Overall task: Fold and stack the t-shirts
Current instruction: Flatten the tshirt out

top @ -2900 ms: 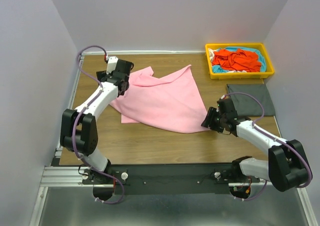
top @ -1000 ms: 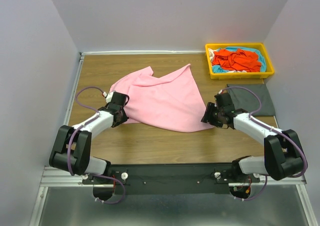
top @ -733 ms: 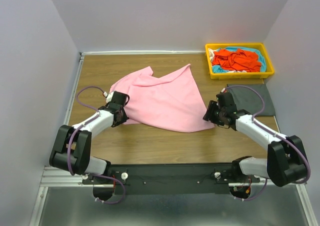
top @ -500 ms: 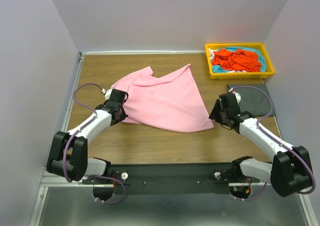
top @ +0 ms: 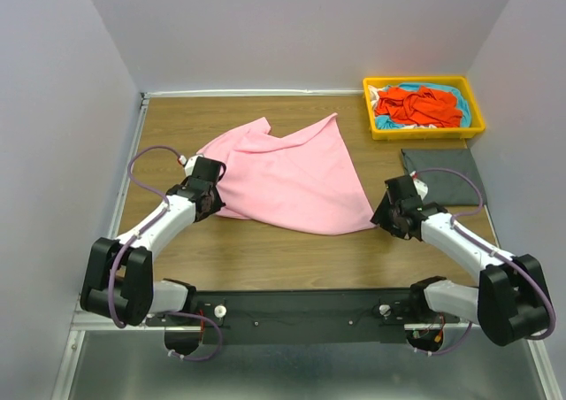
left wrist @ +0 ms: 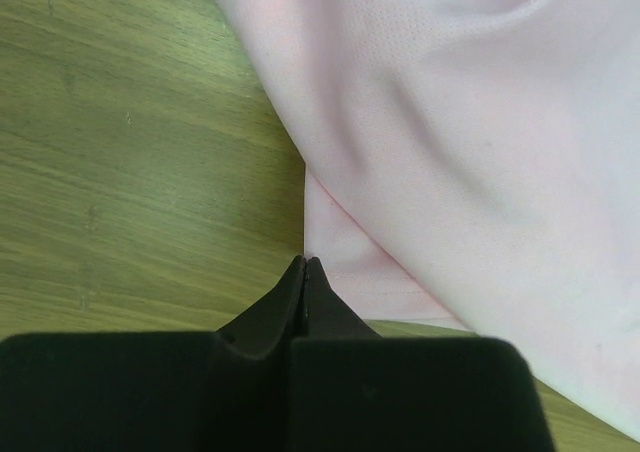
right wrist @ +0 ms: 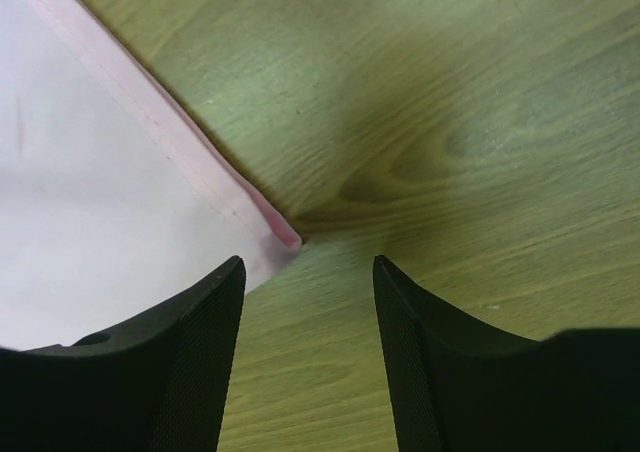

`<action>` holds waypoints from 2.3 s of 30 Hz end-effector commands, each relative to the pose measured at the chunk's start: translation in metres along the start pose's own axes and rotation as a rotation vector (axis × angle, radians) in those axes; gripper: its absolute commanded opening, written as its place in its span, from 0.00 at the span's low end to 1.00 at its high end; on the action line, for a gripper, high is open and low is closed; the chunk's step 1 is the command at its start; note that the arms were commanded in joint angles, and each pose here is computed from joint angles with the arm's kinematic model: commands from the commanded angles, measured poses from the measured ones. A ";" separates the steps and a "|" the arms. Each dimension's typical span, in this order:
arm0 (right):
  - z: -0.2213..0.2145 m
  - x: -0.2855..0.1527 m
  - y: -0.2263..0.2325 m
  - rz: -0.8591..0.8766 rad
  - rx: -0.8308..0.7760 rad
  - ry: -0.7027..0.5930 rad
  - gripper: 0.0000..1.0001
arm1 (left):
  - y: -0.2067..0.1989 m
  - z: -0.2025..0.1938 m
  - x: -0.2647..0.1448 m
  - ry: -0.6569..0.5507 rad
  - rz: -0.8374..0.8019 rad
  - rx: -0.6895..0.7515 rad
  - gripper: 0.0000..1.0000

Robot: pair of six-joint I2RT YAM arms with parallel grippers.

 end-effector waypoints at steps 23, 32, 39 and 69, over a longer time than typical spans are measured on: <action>-0.024 0.019 -0.008 -0.184 -0.003 0.156 0.50 | -0.008 0.007 -0.005 -0.058 -0.088 0.043 0.00; -0.036 0.011 -0.015 -0.274 -0.053 0.218 0.49 | -0.013 0.007 -0.011 -0.075 -0.136 0.041 0.00; -0.037 0.012 -0.017 -0.331 -0.065 0.221 0.46 | -0.013 0.008 -0.010 -0.082 -0.144 0.050 0.00; 0.153 -0.014 0.126 -0.079 -0.115 -0.236 0.01 | 0.029 0.221 -0.094 -0.449 -0.001 -0.058 0.00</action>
Point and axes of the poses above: each gripper's point midway between its finger pads, its own x axis out along the fingers, its own y axis along the line the jaws close on, z = x × y, the point moved 3 cm from there along -x, back along the fingers, and after that the axes turned 5 degrees about x, right-handed, at the moved point
